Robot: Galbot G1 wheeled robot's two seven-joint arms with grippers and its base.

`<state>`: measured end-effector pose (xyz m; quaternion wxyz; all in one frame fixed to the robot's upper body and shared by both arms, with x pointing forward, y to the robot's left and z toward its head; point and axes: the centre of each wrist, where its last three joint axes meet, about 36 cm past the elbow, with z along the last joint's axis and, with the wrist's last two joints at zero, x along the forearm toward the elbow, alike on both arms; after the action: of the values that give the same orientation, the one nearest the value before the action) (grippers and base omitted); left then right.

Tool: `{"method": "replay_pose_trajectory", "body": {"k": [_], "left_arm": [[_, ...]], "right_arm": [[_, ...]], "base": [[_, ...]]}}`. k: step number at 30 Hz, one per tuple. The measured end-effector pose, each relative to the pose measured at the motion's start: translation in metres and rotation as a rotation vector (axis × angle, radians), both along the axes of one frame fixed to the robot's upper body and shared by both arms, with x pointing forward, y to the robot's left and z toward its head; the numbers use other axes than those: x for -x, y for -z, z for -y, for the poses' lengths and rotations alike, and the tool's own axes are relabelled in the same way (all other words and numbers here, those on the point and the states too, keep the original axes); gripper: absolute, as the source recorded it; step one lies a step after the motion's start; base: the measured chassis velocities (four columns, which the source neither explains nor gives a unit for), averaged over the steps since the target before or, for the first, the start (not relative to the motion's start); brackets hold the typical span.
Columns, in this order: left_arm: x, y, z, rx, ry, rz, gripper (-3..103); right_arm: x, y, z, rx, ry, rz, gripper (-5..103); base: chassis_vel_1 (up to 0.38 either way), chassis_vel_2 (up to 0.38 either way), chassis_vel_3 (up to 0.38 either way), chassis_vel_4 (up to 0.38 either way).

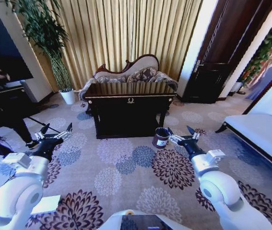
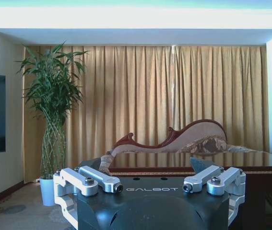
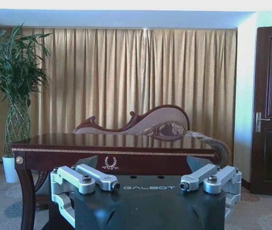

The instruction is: Move to the front of the table and place the trash on the table into the trash bin.

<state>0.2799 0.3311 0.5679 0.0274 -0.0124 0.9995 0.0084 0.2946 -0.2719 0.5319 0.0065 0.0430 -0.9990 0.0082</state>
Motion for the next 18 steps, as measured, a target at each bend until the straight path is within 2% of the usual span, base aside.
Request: {"method": "replay_pose_trajectory", "body": {"k": [18], "left_arm": [[0.0001, -0.0002, 0.0001, 0.0, 0.0, -0.001, 100]], "right_arm": [[0.0, 0.0, 0.0, 0.0, 0.0, 0.001, 100]], "base": [[0.0, 0.0, 0.0, 0.0]]}}
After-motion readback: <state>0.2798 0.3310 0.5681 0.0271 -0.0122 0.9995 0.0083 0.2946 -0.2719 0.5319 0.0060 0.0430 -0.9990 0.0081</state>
